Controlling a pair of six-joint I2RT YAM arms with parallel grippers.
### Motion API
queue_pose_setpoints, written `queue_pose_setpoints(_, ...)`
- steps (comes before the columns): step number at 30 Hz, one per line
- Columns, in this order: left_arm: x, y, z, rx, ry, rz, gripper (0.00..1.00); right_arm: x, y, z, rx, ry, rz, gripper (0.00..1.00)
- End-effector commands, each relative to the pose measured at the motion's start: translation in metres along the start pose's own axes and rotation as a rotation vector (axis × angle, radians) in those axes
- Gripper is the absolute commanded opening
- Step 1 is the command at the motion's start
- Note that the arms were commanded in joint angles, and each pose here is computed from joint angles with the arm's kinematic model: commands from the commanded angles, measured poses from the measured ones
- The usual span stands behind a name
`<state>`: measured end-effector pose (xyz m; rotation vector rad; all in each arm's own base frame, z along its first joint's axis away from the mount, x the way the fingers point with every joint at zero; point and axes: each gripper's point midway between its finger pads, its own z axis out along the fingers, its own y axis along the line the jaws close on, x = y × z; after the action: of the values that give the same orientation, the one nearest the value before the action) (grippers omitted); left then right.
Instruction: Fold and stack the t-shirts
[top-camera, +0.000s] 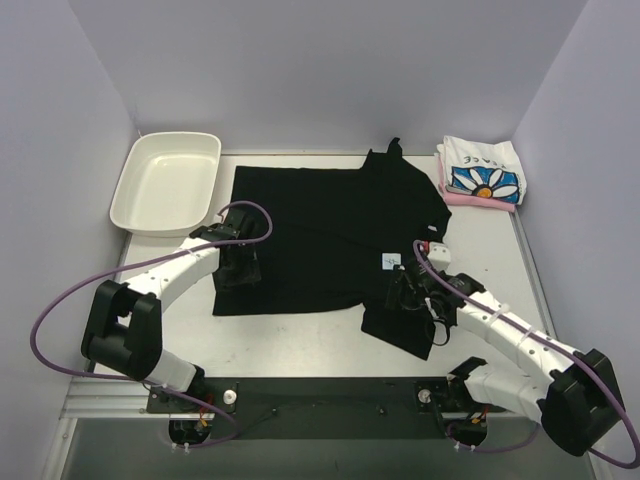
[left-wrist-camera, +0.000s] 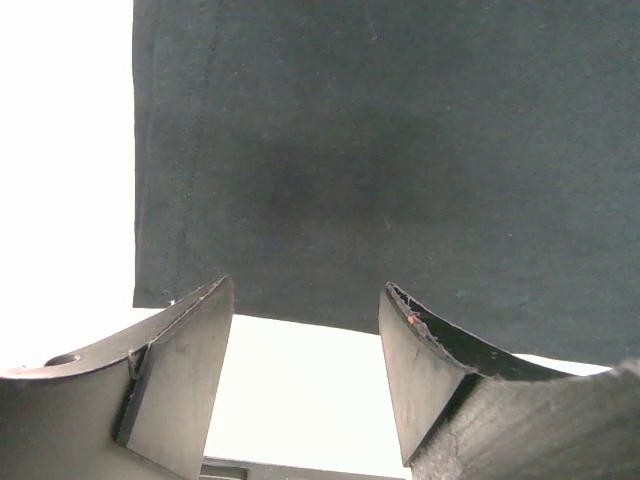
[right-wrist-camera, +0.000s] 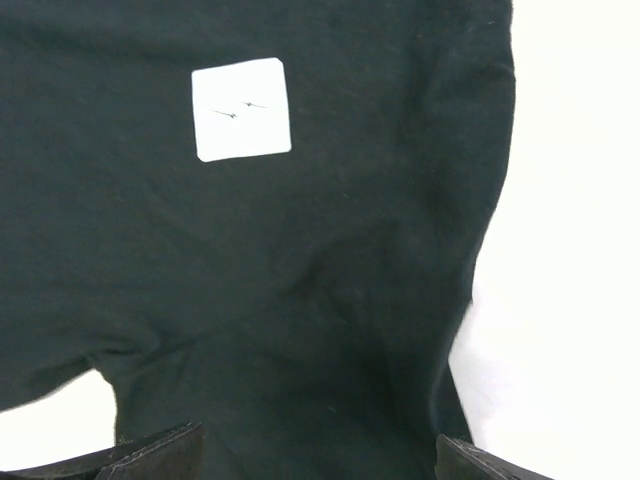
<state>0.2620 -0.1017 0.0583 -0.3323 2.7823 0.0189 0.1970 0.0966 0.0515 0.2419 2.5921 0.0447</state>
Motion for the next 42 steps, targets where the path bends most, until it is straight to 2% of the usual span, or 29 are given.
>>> queue_pose_setpoints(1, -0.009, 0.001, -0.007, -0.008, -0.048, -0.040, 0.69, -0.002, -0.024, -0.018, 0.121, -0.028, -0.042, 1.00)
queue_pose_setpoints(5, -0.021, -0.004, -0.014, 0.007, -0.084, -0.056, 0.69, -0.026, -0.018, -0.039, 0.108, -0.107, -0.042, 1.00)
queue_pose_setpoints(10, -0.035, -0.011, -0.026, 0.031, -0.118, -0.063, 0.69, -0.026, 0.005, -0.036, 0.021, -0.079, -0.033, 1.00)
queue_pose_setpoints(12, -0.038, -0.013, -0.031, 0.047, -0.129, -0.066, 0.69, -0.009, 0.009, -0.025, 0.000, -0.025, -0.034, 1.00)
queue_pose_setpoints(16, -0.041, -0.016, -0.040, 0.082, -0.164, -0.072, 0.70, 0.008, 0.019, 0.003, -0.038, -0.002, -0.019, 1.00)
queue_pose_setpoints(20, -0.042, -0.017, -0.044, 0.117, -0.200, -0.096, 0.85, 0.022, 0.026, 0.023, -0.068, 0.028, -0.023, 1.00)
queue_pose_setpoints(23, -0.040, -0.016, -0.048, 0.140, -0.218, -0.103, 0.90, 0.033, 0.029, 0.032, -0.071, 0.068, -0.025, 1.00)
queue_pose_setpoints(35, -0.040, -0.008, -0.060, 0.138, -0.251, -0.120, 0.91, 0.073, 0.007, 0.026, -0.016, 0.108, -0.042, 1.00)
queue_pose_setpoints(42, -0.039, -0.006, -0.063, 0.140, -0.255, -0.126, 0.91, 0.079, -0.004, 0.014, 0.037, 0.095, -0.042, 1.00)
